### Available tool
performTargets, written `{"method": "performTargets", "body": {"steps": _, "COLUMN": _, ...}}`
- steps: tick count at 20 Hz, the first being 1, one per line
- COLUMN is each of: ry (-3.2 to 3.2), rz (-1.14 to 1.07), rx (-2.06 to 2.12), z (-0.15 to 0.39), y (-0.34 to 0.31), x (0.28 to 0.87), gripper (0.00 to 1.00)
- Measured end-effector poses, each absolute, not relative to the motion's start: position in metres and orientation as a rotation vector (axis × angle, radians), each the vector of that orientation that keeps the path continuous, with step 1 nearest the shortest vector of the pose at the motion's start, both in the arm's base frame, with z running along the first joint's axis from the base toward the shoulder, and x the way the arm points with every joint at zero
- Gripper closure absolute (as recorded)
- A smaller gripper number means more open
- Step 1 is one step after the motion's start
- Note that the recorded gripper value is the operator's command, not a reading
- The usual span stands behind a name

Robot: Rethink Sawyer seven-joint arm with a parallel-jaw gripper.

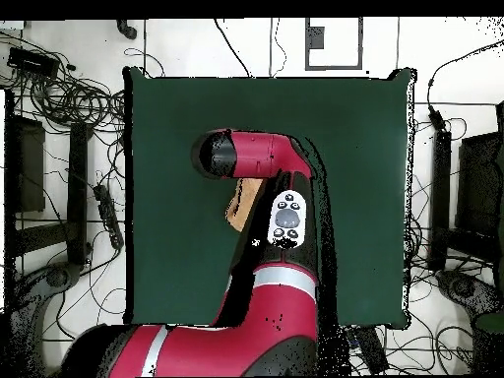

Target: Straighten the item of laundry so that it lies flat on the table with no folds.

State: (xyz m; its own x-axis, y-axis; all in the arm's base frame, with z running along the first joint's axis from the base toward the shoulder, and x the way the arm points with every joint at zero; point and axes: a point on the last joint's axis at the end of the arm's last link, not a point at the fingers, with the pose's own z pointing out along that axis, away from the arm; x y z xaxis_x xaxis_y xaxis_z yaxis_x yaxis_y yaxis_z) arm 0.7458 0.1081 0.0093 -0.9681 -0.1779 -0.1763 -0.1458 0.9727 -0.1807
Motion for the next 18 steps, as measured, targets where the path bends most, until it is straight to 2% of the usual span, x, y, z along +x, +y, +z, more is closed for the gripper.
{"method": "performTargets", "body": {"steps": 9, "ry": 2.941, "rz": -0.26, "rx": -0.234, "z": 0.01, "y": 0.101, "x": 0.74, "gripper": 0.0}}
{"method": "performTargets", "body": {"steps": 18, "ry": 3.031, "rz": -0.257, "rx": -0.198, "z": -0.009, "y": 0.085, "x": 0.702, "gripper": 0.0}}
